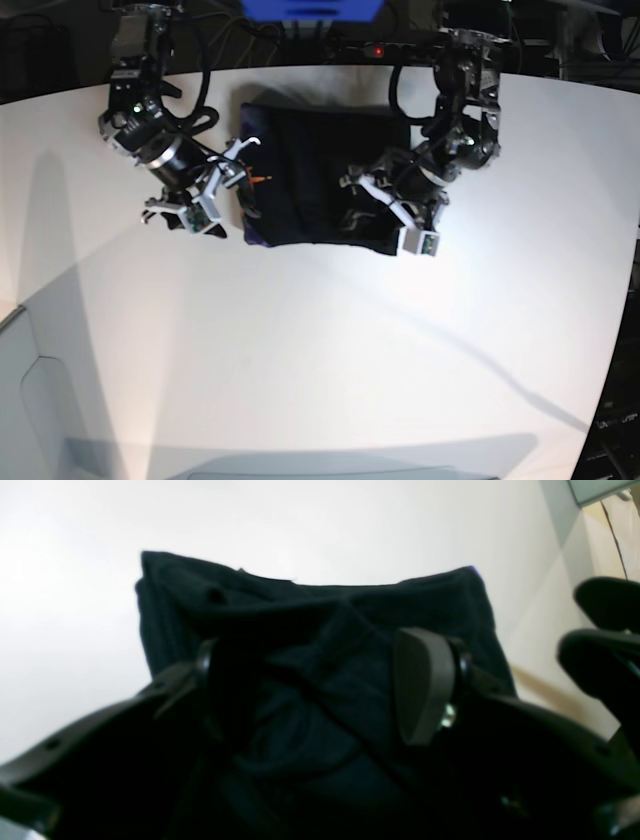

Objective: Fold the T-shirt properly
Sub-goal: 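Pinch the bundle edge with the left gripper and tuck it under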

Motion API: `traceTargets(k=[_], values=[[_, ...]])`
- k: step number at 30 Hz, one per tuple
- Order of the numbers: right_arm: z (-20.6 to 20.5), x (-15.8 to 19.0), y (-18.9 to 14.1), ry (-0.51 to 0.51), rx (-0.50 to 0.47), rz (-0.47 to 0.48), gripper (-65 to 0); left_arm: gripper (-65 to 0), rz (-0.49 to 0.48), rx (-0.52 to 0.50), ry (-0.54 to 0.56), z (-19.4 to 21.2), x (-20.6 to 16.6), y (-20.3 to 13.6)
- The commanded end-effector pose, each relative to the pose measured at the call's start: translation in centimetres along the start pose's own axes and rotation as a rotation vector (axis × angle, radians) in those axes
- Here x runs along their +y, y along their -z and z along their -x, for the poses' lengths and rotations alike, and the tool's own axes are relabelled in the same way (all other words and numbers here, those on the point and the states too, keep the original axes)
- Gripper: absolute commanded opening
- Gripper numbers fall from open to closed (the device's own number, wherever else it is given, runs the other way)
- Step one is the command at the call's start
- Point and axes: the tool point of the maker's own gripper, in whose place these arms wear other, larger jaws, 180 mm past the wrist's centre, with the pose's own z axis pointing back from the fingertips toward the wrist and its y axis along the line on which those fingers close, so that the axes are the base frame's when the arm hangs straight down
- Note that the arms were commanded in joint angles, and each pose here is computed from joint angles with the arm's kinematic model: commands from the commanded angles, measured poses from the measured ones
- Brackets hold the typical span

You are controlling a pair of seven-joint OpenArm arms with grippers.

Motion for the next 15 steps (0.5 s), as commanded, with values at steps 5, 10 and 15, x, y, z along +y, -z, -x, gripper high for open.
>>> traceTargets(k=[5, 10, 15], values=[[-1.6, -0.2, -0.2, -0.012, -0.058, -0.001, -29.8, -25.8, 0.061, -0.013, 0.057, -0.5, -2.0, 0.1], [-1.7, -0.2, -0.2, -0.011, -0.062, -0.001, -29.8, -45.4, 0.063, -0.004, 0.053, -0.1, -2.1, 0.1], [-1.8, -0.2, -0.2, -0.012, -0.064, -0.001, -29.8, -64.0, 0.076, -0.016, 0.058, -0.5, -2.7, -0.3]])
